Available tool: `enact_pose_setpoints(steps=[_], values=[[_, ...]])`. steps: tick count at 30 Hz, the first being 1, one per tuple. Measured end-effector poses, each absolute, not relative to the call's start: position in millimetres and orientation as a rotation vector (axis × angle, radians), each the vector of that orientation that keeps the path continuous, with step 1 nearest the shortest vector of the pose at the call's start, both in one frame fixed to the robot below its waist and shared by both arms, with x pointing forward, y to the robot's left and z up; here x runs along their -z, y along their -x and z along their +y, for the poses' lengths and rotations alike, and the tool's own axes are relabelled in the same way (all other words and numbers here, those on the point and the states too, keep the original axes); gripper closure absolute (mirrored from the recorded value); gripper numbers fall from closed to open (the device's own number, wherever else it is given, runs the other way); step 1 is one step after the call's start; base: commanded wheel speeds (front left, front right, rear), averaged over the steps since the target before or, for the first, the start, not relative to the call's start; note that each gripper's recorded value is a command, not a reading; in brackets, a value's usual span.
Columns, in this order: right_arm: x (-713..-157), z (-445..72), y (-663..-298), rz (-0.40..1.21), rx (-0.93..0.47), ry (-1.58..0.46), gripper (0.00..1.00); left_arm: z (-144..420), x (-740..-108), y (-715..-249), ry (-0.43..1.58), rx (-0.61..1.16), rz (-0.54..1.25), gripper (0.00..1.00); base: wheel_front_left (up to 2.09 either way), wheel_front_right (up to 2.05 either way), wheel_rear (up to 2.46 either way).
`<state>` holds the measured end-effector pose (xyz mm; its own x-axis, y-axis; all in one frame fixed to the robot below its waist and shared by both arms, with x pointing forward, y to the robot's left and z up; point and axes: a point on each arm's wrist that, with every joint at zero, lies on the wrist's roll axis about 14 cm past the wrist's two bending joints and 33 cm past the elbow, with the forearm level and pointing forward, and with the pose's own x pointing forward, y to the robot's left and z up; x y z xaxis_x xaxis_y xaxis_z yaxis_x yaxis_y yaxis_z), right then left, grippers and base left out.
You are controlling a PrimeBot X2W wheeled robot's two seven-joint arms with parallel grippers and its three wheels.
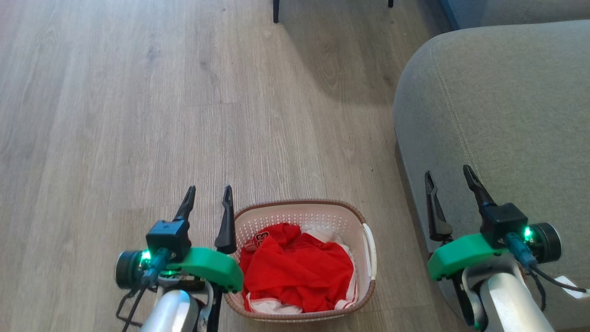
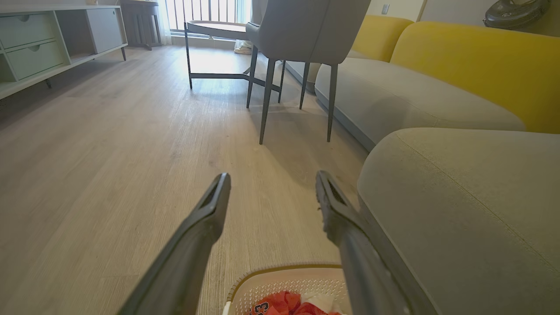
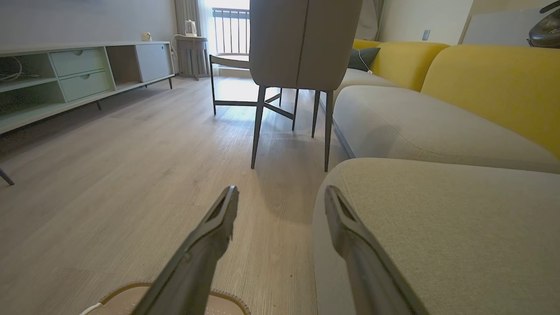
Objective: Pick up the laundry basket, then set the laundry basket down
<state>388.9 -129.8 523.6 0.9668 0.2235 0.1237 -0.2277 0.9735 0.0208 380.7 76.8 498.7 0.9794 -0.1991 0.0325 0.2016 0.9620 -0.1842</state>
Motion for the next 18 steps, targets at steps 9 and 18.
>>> enact_pose_setpoints(steps=[9,18], values=[[-520,-129,-391,-0.11,-0.23,-0.036,0.0,80,-497,-383,0.127,0.18,-0.019,0.0,0.0,0.0,0.0],[-510,-128,-396,-0.082,-0.233,-0.037,0.0,80,-494,-390,0.119,0.172,-0.013,0.0,0.0,0.0,0.0]])
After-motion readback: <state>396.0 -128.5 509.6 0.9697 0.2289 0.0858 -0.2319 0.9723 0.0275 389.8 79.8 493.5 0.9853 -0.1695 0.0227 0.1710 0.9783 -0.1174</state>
